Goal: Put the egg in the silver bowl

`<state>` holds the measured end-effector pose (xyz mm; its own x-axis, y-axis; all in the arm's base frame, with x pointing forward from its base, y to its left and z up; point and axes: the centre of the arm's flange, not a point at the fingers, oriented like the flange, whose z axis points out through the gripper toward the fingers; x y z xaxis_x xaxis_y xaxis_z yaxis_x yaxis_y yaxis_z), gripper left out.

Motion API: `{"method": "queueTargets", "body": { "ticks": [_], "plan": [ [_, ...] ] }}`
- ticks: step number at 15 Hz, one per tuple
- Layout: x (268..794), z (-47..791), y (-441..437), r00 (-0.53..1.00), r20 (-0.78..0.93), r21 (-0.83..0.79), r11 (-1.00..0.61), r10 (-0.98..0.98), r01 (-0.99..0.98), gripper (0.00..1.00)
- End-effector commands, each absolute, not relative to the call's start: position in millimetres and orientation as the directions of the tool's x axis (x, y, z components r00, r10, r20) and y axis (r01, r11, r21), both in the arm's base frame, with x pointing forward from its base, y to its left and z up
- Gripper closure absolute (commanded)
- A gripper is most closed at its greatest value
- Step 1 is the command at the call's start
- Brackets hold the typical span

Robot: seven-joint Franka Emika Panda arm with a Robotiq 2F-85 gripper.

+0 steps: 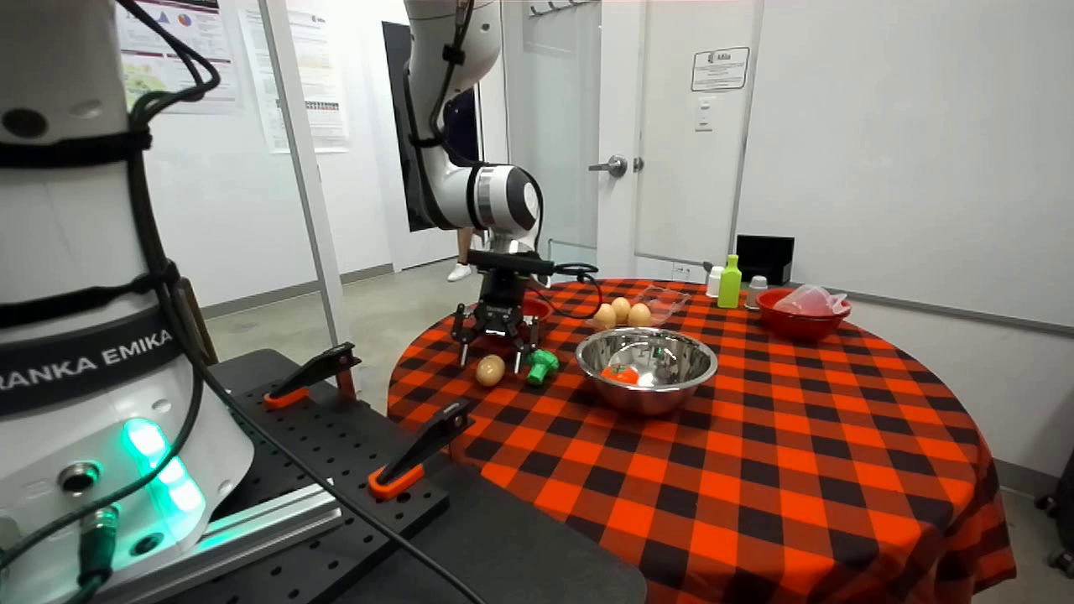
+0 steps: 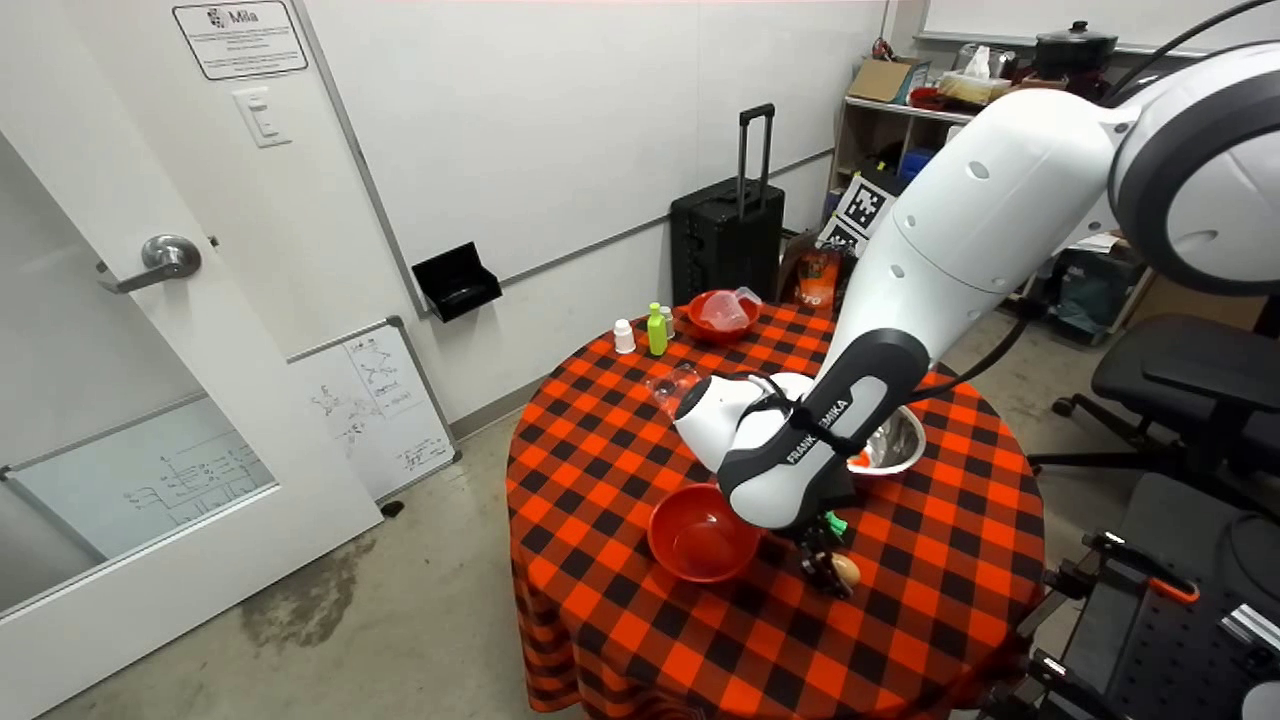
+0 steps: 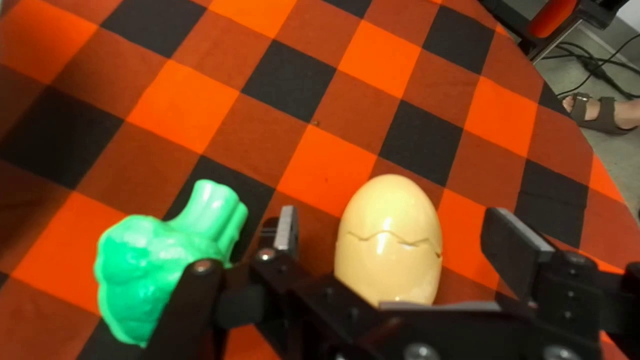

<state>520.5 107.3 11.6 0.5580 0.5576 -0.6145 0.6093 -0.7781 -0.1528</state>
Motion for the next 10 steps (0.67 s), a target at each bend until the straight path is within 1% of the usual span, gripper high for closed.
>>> {"method": "queueTargets", "body": {
  "ticks": [1, 5, 6, 7, 8, 10],
  "plan": [
    [524.6, 8.8, 114.4, 0.535, -0.641, -0.133, -0.766, 0.550, 0.628, 0.40],
    [523.0, 7.8, 115.3, 0.525, -0.650, -0.133, -0.762, 0.550, 0.634, 0.70],
    [522.8, 8.2, 115.3, 0.522, -0.653, -0.133, -0.761, 0.549, 0.635, 0.75],
    [523.1, 7.9, 115.3, 0.521, -0.653, -0.133, -0.761, 0.549, 0.635, 0.73],
    [523.0, 7.9, 115.1, 0.521, -0.654, -0.133, -0.761, 0.548, 0.635, 0.76],
    [523.1, 8.0, 114.1, 0.520, -0.655, -0.134, -0.762, 0.548, 0.634, 0.77]
  ]
}}
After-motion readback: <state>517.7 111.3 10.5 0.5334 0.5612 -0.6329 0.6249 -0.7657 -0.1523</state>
